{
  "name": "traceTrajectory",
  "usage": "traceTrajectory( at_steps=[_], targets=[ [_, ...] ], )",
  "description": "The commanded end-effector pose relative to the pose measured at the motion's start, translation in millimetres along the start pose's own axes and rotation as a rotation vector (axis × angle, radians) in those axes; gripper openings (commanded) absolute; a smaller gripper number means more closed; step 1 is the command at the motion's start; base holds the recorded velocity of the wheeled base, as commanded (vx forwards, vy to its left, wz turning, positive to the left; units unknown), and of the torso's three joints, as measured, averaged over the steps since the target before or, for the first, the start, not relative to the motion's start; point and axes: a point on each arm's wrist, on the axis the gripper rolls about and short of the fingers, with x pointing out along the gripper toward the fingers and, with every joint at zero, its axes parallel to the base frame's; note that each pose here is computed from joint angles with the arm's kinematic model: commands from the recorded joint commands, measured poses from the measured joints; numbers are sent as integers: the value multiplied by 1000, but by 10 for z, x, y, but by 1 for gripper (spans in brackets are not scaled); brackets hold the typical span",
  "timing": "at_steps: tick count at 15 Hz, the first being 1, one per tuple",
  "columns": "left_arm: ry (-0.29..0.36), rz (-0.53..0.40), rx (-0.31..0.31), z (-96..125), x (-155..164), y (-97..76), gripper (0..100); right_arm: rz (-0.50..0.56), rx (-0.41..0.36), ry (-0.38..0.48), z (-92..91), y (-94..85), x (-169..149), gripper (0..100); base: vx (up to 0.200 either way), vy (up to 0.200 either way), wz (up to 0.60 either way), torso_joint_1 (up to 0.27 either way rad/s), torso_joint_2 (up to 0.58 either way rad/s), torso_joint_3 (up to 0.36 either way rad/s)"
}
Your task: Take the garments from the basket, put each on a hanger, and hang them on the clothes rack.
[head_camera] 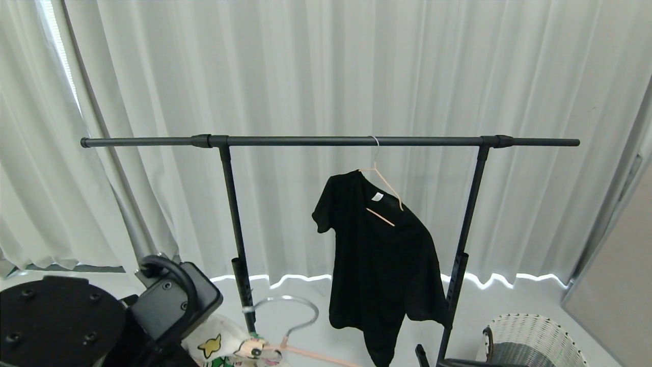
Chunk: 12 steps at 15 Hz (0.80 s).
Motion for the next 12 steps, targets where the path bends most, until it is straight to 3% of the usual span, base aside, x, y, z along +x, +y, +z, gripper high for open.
traceTrajectory(
  at_steps=[1,4,7,9,12],
  targets=[
    [16,30,-80,107,82,40,0,-88,18,34,-10,-140,162,100,0,0,0,0,0,0],
    [25,67,-182,231,161,120,0,-118,64,42,32,-176,328,100,0,0,0,0,0,0],
    [58,151,-310,319,297,316,0,-139,202,60,60,-172,644,100,0,0,0,0,0,0],
    [87,195,-343,285,356,416,0,-166,213,70,71,-223,843,100,0,0,0,0,0,0],
    [83,210,-384,292,355,456,0,-222,214,150,-102,-336,1131,100,0,0,0,0,0,0]
  ],
)
